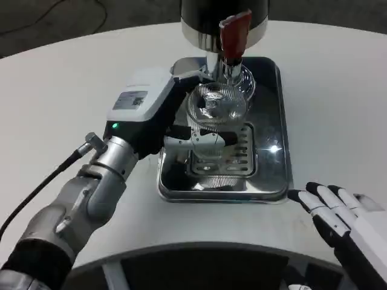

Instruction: Grasp the cup under the faucet to collect the drink, then remove the cup.

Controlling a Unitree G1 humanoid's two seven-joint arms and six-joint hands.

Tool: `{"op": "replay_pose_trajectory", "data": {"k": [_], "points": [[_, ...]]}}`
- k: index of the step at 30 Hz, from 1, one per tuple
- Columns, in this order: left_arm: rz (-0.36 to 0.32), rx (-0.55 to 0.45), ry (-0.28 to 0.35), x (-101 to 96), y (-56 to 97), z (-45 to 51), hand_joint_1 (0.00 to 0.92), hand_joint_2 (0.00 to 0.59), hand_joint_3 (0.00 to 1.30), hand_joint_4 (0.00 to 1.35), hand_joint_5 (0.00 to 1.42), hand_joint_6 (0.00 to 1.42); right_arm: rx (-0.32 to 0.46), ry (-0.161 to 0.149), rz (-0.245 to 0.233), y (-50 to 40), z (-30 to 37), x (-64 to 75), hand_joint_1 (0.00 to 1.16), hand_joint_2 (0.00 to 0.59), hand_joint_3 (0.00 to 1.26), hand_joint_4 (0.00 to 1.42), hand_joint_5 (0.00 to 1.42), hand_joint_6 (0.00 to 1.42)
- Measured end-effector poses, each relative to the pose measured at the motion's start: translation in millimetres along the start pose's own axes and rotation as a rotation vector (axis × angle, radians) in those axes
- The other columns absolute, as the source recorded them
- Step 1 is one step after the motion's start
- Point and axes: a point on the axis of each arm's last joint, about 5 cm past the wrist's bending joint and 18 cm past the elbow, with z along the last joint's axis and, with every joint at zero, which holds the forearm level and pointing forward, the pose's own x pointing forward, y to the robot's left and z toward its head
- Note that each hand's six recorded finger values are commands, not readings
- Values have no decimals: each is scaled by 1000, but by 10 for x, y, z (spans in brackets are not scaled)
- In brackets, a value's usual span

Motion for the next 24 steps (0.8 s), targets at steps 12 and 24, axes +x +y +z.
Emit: {"op": "replay_pose_trajectory", "data": {"k": [12, 24], "points": [[-64, -14, 8, 5, 31, -10, 160, 110, 348, 368, 612, 891, 3, -3, 10, 0, 0, 0, 382, 423, 74, 0, 0, 0], [-73, 12, 8, 17, 50, 11, 126, 93, 216, 142, 343, 482, 23, -7, 21, -1, 1, 6, 380, 423, 89, 0, 0, 0]]}}
